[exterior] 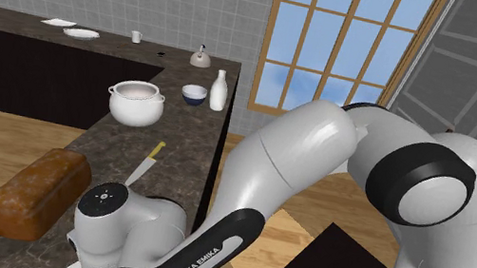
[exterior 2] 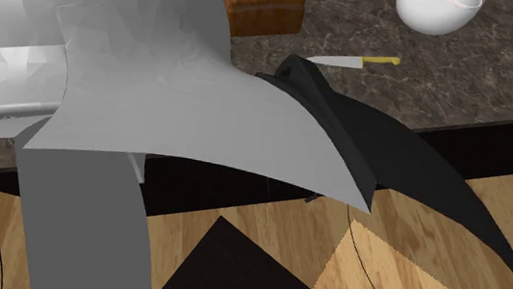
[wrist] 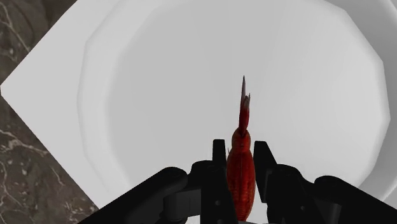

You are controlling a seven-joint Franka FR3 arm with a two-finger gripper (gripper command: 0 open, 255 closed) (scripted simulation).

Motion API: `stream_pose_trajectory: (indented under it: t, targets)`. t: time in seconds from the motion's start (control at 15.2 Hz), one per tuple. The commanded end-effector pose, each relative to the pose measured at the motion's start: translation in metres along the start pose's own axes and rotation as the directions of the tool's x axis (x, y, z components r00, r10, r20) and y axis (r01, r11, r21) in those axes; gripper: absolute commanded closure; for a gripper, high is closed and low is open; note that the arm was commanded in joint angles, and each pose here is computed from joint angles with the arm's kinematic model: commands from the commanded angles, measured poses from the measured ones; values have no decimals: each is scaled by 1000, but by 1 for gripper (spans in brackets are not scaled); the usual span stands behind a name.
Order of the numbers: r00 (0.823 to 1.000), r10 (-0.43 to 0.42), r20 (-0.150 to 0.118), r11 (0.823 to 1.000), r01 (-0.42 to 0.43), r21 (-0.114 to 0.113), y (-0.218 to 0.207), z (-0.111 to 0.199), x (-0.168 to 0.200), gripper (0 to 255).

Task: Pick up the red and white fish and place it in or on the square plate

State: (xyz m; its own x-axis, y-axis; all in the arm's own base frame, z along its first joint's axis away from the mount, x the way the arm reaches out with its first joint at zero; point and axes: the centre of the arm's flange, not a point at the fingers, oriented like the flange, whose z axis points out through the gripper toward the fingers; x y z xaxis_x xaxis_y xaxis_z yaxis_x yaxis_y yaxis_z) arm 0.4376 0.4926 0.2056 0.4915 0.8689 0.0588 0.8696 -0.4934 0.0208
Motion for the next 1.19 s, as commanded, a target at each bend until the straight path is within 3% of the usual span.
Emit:
stream_pose_trajectory:
  t: [0.0,0.33,0.59,1.12]
  targets:
    - [1000,0,0,1000,0,0,0,0,0,0]
    - [1000,0,0,1000,0,0,0,0,0,0]
    - [1000,0,0,1000,0,0,0,-50,0,0]
    - [1000,0,0,1000,0,0,0,-50,0,0]
